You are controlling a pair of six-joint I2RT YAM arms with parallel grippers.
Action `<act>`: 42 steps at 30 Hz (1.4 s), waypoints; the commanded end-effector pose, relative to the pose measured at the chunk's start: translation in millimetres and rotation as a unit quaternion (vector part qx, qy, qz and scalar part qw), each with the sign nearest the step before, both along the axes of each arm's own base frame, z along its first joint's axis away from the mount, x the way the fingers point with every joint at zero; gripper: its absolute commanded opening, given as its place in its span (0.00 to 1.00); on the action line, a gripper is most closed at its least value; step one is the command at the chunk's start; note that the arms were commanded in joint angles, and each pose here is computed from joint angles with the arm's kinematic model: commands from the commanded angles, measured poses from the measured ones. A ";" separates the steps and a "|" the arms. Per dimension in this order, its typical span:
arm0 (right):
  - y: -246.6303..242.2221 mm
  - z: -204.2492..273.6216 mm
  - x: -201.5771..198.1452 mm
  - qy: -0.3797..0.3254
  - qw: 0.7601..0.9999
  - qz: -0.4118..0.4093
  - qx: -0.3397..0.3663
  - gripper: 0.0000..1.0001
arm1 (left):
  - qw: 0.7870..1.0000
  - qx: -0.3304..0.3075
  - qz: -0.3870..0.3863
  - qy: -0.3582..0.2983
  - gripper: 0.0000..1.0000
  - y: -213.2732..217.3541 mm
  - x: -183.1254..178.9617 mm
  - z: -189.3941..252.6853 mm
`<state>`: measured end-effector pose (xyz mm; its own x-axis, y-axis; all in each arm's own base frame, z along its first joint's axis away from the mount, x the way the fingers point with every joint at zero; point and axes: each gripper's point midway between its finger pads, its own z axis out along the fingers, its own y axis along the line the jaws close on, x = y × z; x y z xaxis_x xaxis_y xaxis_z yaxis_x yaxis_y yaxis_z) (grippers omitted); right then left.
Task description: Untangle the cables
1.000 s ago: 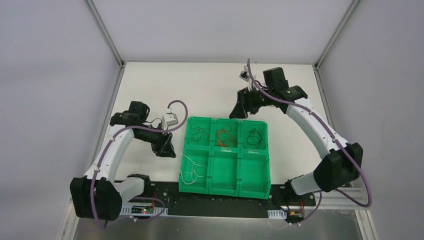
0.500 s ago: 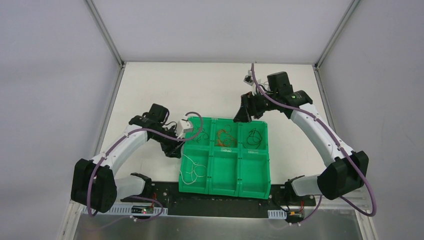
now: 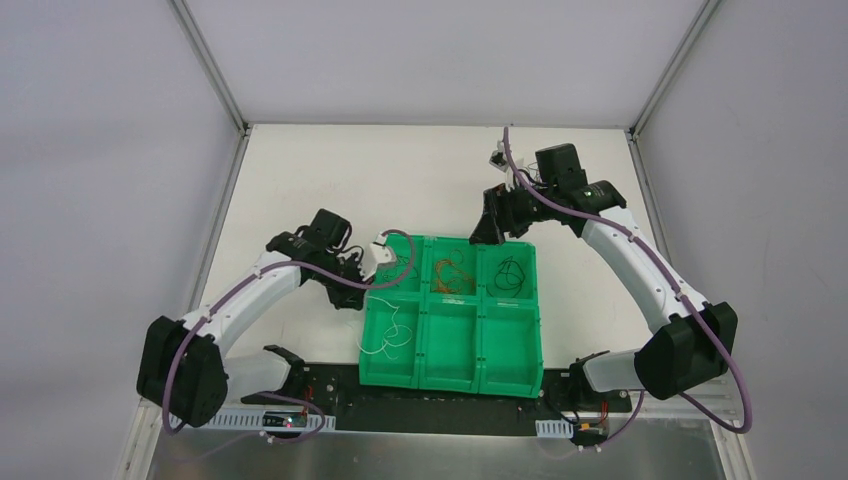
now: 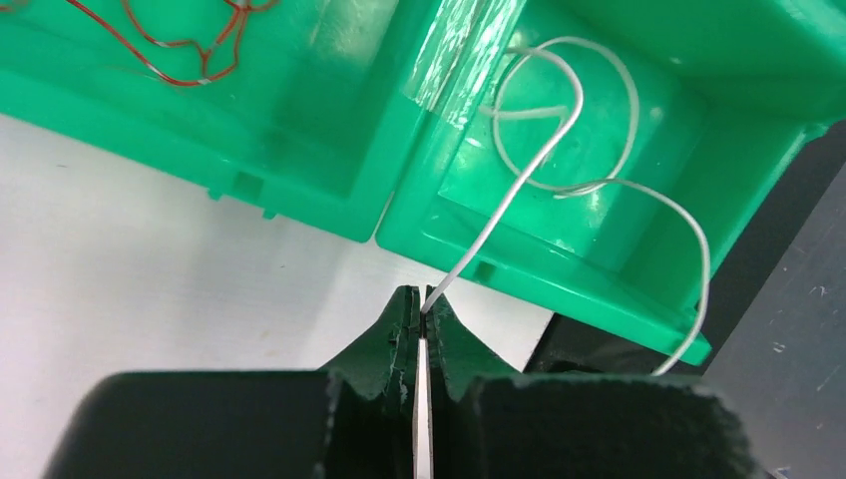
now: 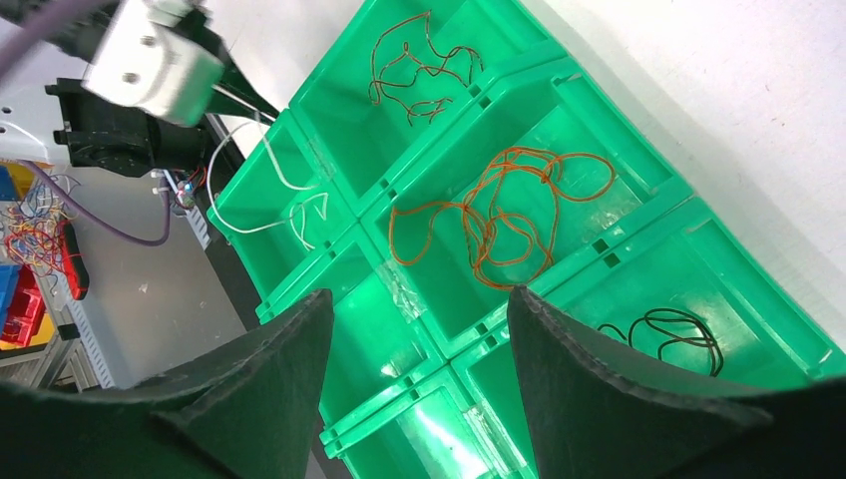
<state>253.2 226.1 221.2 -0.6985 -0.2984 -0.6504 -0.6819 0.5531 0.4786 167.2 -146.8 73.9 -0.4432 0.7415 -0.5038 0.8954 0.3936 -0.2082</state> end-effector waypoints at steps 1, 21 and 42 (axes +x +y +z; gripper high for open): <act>-6.6 9.2 -4.7 -0.020 1.000 0.001 -0.003 0.67 | 0.998 -0.039 -0.019 -0.049 0.00 -13.2 -0.4 50.8; -16.2 -0.5 -8.6 -0.011 1.000 -0.002 -0.020 0.67 | 0.975 -0.032 -0.166 -0.145 0.00 -75.6 -16.1 25.7; -17.2 -7.0 -21.0 0.025 1.000 0.001 -0.013 0.67 | 0.963 -0.074 -0.177 -0.189 0.72 -66.2 -27.9 63.3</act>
<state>241.8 210.0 209.5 -0.7223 -0.3241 -0.6110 -0.6617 0.5809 0.4741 150.4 -205.0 114.9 0.0660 0.7880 -0.6121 0.9871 0.0382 0.1556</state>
